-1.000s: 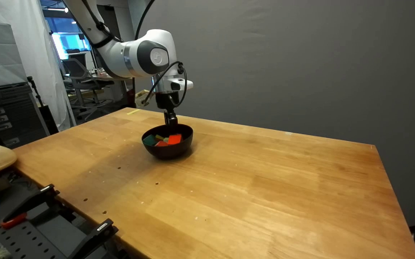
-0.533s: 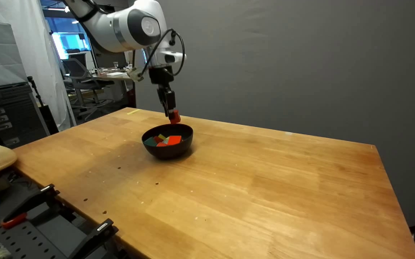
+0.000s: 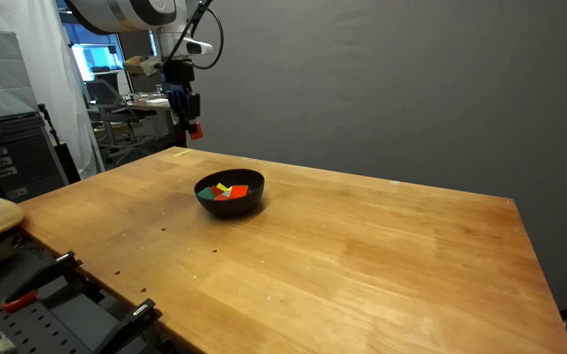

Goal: Remove the cubes from the bowl

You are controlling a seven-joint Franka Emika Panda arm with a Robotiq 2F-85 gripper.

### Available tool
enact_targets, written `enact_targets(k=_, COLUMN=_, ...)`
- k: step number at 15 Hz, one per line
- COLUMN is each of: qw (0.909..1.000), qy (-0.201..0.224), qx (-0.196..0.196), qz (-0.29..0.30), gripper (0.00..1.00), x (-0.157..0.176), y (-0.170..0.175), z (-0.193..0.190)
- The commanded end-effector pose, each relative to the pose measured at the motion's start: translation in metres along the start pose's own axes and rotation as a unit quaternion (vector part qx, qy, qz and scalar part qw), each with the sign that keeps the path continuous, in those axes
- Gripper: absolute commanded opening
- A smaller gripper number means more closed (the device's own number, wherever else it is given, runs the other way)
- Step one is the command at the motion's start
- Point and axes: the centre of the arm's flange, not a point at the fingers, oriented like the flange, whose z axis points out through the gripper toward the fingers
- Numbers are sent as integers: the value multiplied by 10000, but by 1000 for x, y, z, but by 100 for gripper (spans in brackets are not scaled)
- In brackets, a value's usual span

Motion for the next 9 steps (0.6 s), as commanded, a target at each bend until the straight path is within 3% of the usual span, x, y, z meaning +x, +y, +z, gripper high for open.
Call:
enact_targets(k=1, qw=9992, qy=-216, qx=-126, qz=-316, gripper=20, x=9, y=-22, z=32)
enact_targets(k=9, qw=9963, qy=-551, qx=-326, qz=-579, gripper=20, x=17, y=-48, z=100)
